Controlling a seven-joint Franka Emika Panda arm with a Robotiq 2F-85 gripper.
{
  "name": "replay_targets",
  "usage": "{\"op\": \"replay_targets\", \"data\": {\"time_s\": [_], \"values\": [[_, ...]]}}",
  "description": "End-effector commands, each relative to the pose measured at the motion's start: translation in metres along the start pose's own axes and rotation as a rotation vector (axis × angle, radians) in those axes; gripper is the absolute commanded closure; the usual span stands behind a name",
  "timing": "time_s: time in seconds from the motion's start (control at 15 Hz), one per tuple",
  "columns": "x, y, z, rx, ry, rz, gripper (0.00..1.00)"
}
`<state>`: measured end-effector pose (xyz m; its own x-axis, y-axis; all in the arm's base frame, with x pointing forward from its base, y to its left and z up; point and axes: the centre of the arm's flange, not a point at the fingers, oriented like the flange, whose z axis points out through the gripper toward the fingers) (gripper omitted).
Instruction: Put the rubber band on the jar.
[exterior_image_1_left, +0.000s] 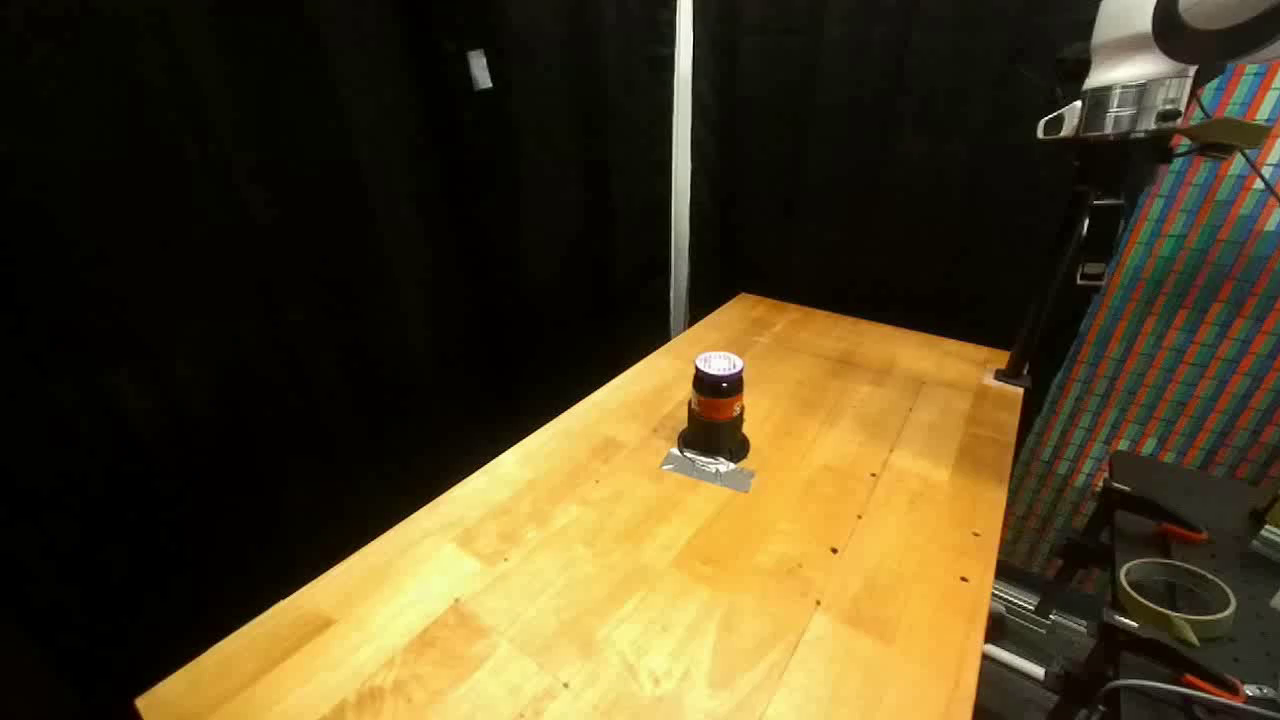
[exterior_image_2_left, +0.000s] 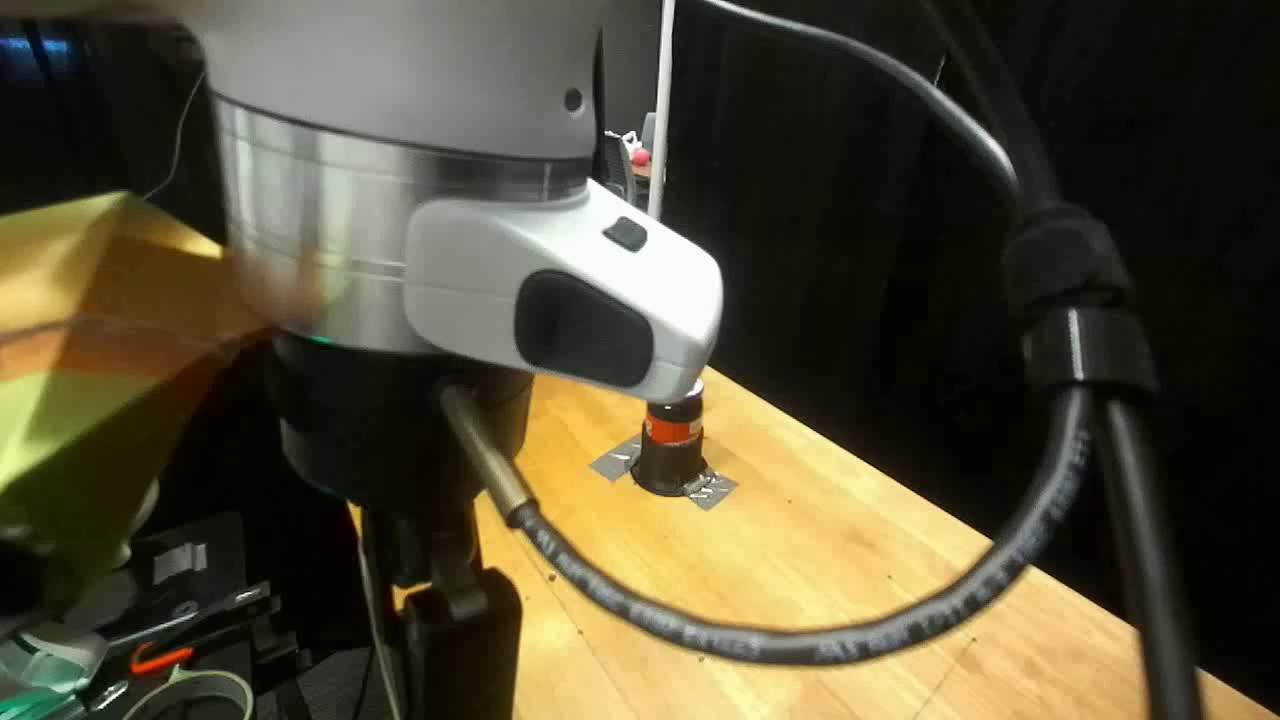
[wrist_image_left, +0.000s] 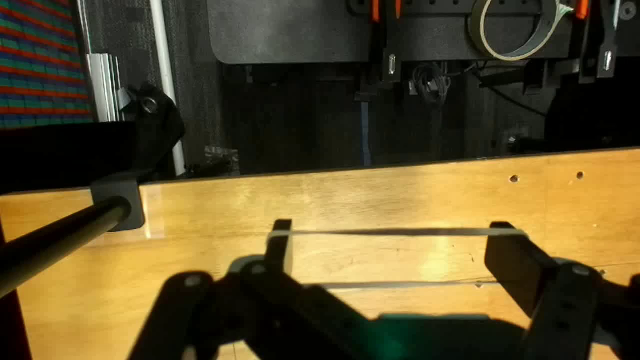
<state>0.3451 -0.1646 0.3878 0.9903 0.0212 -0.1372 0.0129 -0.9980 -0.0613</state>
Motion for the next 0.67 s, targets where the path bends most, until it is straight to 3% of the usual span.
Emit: {"op": "replay_targets", "data": {"time_s": [0.0, 0.13, 0.27, 0.47, 0.6], "values": [[0.000, 0.000, 0.000, 0.000, 0.000, 0.000, 0.00], [0.003, -0.006, -0.005, -0.025, -0.002, -0.008, 0.00], [0.022, -0.038, -0.018, -0.083, -0.014, -0.029, 0.00], [0.057, -0.101, -0.026, -0.191, -0.043, -0.087, 0.00], [0.085, -0.147, -0.030, -0.234, -0.010, -0.098, 0.00]]}}
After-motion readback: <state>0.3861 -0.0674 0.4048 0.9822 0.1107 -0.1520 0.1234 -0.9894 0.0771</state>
